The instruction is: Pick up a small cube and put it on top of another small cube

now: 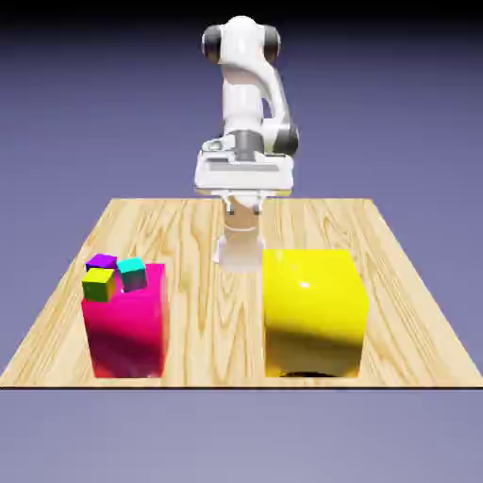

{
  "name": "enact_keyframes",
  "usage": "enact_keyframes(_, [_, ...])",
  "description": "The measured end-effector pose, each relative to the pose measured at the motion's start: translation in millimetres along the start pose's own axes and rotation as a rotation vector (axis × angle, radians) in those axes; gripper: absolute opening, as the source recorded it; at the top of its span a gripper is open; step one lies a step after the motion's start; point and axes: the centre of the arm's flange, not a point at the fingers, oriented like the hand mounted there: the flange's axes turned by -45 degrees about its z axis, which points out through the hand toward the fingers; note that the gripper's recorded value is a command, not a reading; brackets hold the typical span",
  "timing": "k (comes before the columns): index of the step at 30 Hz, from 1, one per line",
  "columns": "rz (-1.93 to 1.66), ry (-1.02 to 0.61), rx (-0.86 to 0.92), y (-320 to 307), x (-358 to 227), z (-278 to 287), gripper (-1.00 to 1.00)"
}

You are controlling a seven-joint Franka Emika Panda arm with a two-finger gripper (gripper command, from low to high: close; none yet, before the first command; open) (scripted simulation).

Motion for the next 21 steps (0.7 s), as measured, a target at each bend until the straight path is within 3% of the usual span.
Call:
enact_keyframes(9, [-0.391, -0.112, -0.310, 141, -13, -46, 0.00])
enact_keyframes(21, [-0.122, -0.736, -0.019, 197, -178, 66, 0.00])
